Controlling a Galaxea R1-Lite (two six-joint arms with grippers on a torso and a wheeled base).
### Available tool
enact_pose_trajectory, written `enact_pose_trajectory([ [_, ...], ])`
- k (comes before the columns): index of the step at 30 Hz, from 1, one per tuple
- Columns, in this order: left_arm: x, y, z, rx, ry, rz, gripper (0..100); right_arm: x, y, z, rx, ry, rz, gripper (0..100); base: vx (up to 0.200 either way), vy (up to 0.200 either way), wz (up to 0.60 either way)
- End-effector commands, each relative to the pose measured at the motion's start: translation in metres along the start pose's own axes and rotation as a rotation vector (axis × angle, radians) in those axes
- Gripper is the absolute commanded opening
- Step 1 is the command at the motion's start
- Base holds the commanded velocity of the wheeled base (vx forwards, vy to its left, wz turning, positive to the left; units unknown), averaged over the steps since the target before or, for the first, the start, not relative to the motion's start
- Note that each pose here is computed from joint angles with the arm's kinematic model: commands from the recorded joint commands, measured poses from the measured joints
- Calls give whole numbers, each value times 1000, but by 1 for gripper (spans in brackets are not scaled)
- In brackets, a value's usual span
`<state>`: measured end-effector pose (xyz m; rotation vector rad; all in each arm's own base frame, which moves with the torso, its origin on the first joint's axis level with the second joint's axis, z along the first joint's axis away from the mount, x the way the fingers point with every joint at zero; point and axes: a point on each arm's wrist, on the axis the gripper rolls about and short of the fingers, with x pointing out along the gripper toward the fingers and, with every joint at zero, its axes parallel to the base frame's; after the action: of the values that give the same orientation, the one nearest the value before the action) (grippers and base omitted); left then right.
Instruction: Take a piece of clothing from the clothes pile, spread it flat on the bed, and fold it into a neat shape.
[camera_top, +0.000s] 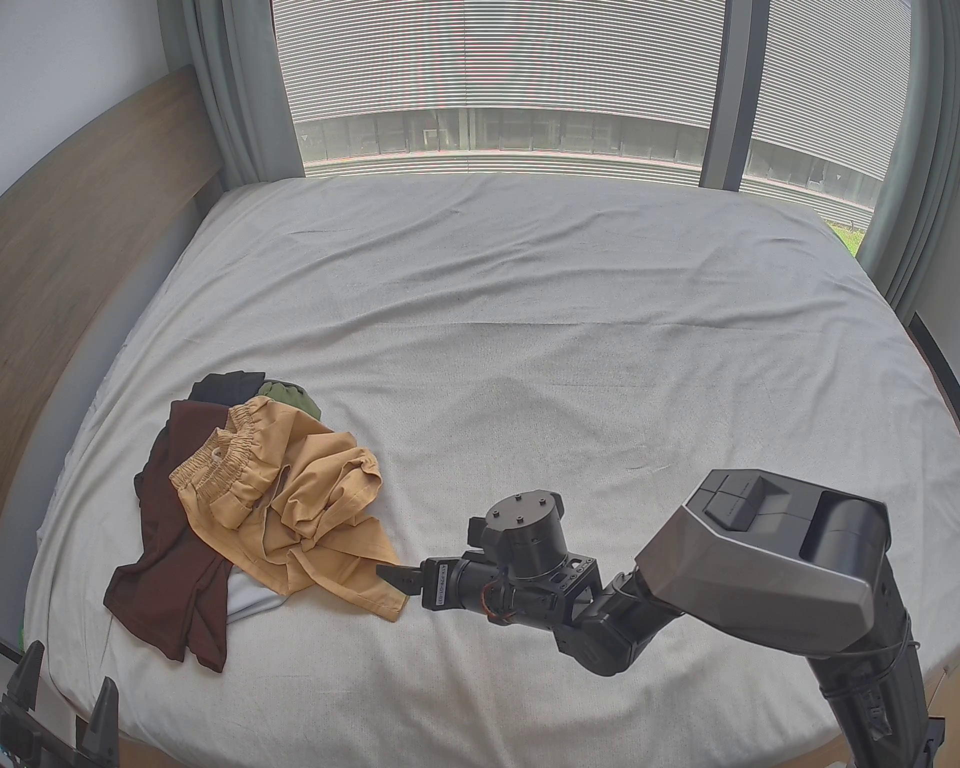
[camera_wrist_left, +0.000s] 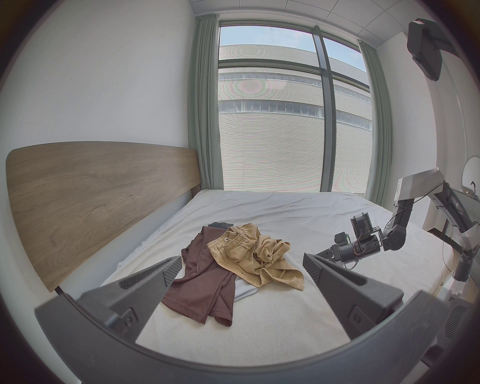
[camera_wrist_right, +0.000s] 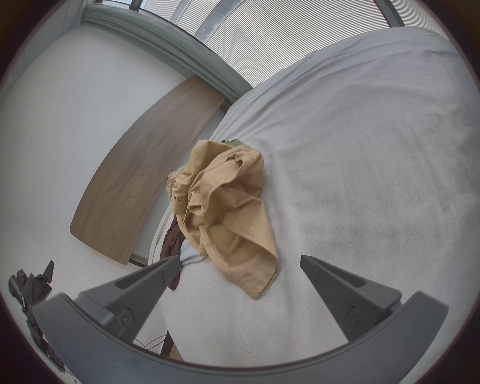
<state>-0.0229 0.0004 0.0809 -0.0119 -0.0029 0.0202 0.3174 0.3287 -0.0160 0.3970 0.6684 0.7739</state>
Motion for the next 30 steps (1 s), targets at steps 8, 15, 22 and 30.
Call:
enact_pose_trajectory([
  [8, 0, 0, -5, 0, 4, 1, 100, 25, -6, -23, -7, 20, -14, 100, 0, 0, 0],
  [15, 0, 0, -5, 0, 4, 1, 100, 37, -4, -31, 0, 57, -26, 100, 0, 0, 0],
  [22, 0, 0, -5, -2, 4, 1, 100, 52, 0, -34, 29, 57, -49, 100, 0, 0, 0],
  [30, 0, 0, -5, -2, 4, 1, 100, 56, 11, -37, 48, 88, -48, 100, 0, 0, 0],
])
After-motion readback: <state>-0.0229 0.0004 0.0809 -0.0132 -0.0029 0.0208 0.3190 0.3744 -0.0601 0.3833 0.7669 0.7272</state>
